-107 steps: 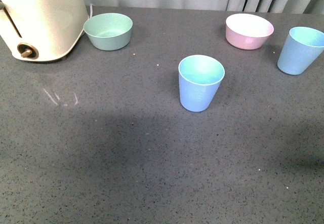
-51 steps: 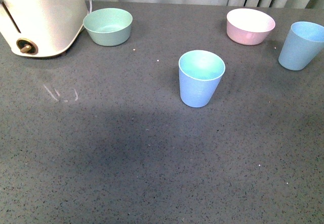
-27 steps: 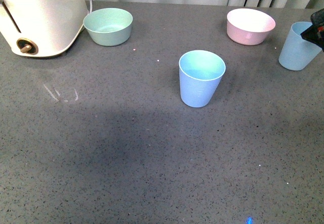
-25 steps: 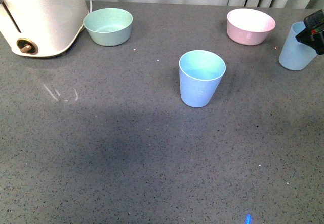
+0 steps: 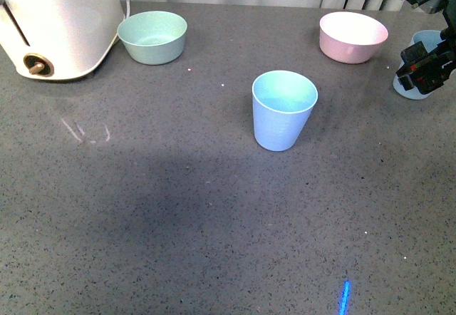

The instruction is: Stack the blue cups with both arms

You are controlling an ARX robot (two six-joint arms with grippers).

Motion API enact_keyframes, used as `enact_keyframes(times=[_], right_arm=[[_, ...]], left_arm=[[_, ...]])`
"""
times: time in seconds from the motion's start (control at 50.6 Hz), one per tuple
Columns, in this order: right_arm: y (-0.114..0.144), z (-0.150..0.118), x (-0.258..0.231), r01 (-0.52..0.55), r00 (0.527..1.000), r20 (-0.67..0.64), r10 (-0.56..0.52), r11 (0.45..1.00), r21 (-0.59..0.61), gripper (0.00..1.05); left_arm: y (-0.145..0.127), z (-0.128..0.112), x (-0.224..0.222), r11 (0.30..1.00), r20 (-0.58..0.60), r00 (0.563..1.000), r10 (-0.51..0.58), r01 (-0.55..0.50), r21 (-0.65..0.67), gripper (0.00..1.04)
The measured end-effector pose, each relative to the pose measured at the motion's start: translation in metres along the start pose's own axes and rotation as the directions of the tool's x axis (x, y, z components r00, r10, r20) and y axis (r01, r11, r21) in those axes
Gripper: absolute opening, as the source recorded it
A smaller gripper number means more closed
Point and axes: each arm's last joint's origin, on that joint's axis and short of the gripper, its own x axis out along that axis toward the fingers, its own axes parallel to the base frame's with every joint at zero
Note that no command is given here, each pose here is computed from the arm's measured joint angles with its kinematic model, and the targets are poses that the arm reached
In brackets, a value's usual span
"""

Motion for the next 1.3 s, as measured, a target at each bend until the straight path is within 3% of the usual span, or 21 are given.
enact_keyframes(times=[0.059,0.276,0.375,0.652,0.829,0.968,1.303], right_arm=[[0.0,-0.002,0.002,-0.001,1.0,-0.006,0.001,1.0,0.005,0.46],[-0.001,-0.008,0.0,0.002,1.0,-0.021,-0.002,1.0,0.02,0.2],[-0.002,-0.013,-0.008,-0.008,1.0,-0.023,0.008,1.0,0.022,0.01],[0.0,-0.004,-0.076,-0.097,0.992,0.082,0.097,0.995,-0.008,0.02],[0.034,0.022,-0.133,-0.253,0.943,0.181,0.28,0.954,-0.159,0.02],[0.066,0.03,-0.147,-0.318,0.91,0.182,0.374,0.908,-0.274,0.02],[0.11,0.046,-0.137,-0.371,0.883,0.143,0.447,0.852,-0.37,0.02]], left_arm=[[0.0,0.0,0.0,1.0,0.0,1.0,0.0,0.0,0.0,0.96],[0.0,0.0,0.0,1.0,0.0,1.0,0.0,0.0,0.0,0.96],[0.0,0.0,0.0,1.0,0.0,1.0,0.0,0.0,0.0,0.96],[0.0,0.0,0.0,1.0,0.0,1.0,0.0,0.0,0.0,0.96],[0.0,0.0,0.0,1.0,0.0,1.0,0.0,0.0,0.0,0.96],[0.0,0.0,0.0,1.0,0.0,1.0,0.0,0.0,0.0,0.96],[0.0,0.0,0.0,1.0,0.0,1.0,0.0,0.0,0.0,0.96]])
